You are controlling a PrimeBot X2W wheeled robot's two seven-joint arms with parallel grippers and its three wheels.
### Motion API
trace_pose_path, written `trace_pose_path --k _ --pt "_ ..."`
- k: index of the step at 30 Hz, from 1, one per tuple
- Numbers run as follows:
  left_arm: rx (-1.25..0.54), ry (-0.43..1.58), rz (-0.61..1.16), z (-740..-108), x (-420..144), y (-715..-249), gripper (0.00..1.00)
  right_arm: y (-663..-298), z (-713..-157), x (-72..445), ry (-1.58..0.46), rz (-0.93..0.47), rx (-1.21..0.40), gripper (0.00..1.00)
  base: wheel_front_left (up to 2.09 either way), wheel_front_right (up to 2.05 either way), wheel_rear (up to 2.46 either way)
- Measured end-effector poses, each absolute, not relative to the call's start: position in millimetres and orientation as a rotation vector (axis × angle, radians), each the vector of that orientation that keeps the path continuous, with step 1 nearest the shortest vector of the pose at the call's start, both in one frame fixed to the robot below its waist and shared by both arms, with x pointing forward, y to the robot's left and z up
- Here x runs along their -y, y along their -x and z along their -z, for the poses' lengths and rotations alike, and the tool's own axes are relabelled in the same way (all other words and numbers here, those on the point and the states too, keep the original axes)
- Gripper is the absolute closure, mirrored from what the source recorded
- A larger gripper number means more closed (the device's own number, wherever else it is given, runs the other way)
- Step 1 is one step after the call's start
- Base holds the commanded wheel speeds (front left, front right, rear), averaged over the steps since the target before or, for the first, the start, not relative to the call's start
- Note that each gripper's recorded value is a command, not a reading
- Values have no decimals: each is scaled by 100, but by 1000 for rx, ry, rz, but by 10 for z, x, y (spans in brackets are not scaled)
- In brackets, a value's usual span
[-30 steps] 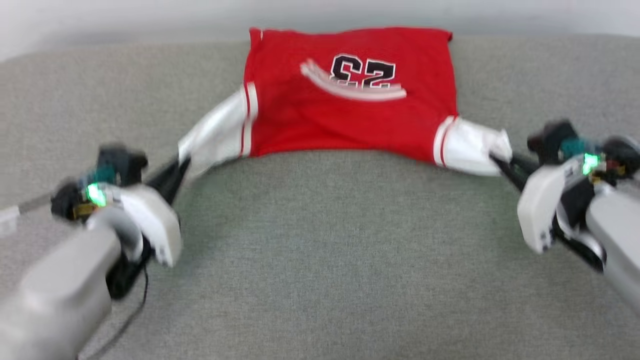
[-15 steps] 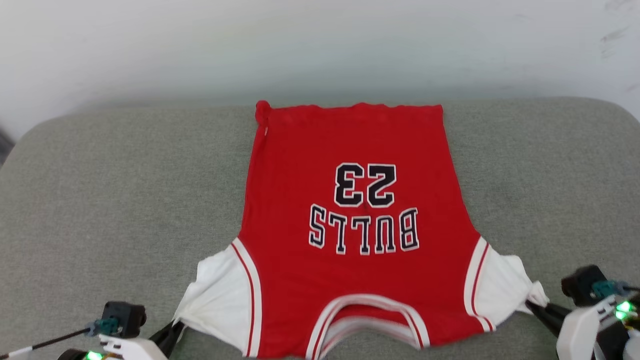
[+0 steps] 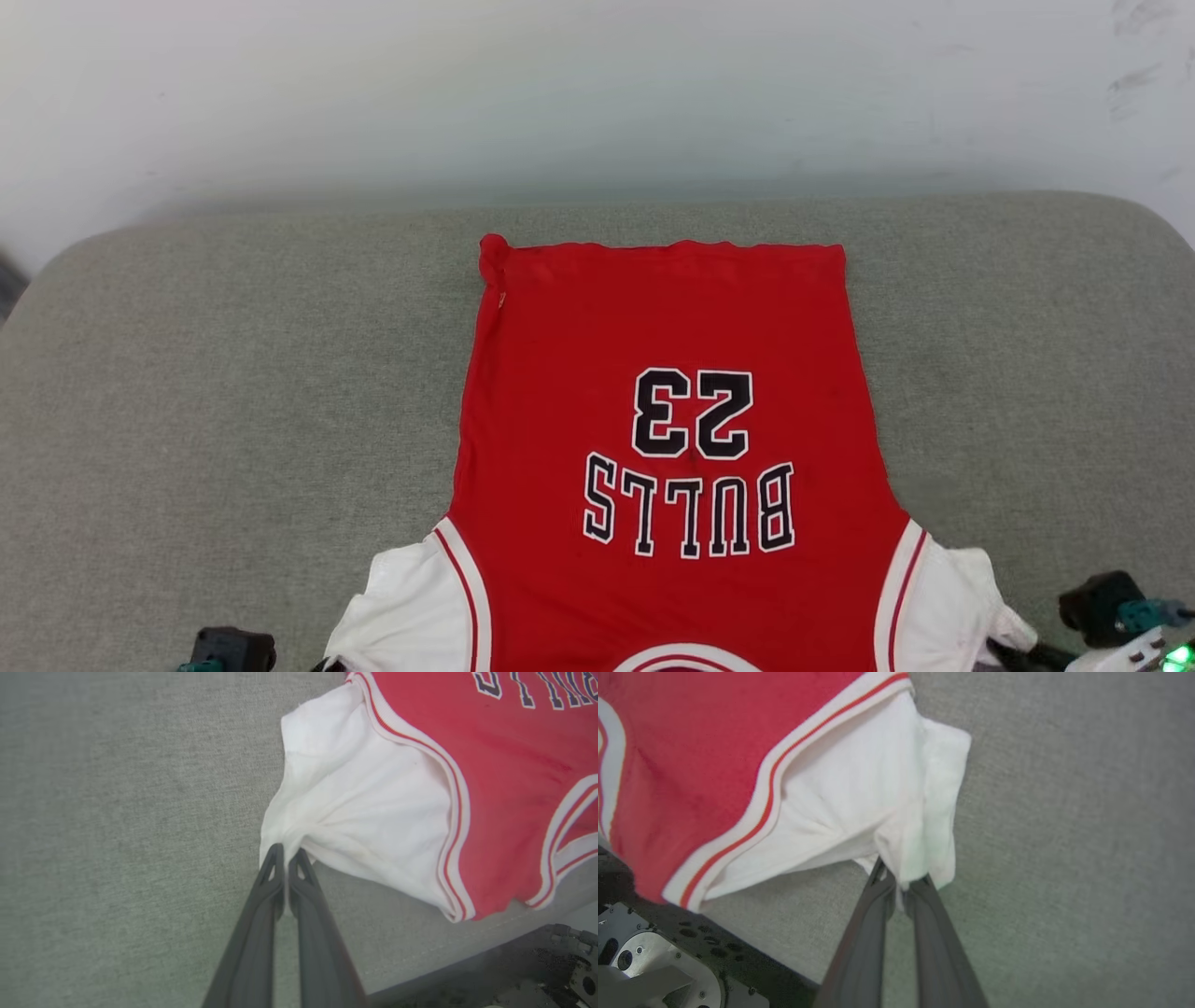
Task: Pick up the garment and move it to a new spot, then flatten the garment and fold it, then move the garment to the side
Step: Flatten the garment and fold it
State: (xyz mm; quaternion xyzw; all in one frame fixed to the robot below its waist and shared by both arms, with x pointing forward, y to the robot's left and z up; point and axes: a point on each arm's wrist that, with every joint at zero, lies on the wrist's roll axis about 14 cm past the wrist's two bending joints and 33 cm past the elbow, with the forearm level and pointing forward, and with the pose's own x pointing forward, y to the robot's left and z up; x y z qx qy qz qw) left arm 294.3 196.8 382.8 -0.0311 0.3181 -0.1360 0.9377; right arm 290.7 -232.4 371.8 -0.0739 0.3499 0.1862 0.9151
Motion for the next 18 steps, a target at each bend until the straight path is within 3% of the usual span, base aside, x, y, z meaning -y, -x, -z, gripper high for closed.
trace_pose_path --k 6,8,9,11,18 --pt "-589 33 301 -3968 -1880 -3111 100 -3407 -4211 2515 196 -320 -564 0 0 0 0" --pt "-568 38 295 -4025 -1869 -3174 100 -3711 -4585 2585 204 -289 -452 0 0 0 0" --pt "-541 22 308 -4093 -1821 -3249 100 -4122 -5167 2651 246 -253 -289 0 0 0 0" --pt "-517 13 316 -4152 -1791 -3321 100 -4348 -5485 2633 271 -245 -208 0 0 0 0" --pt "-479 1 307 -4231 -1767 -3508 100 -5062 -6049 2390 328 -254 -138 0 0 0 0"
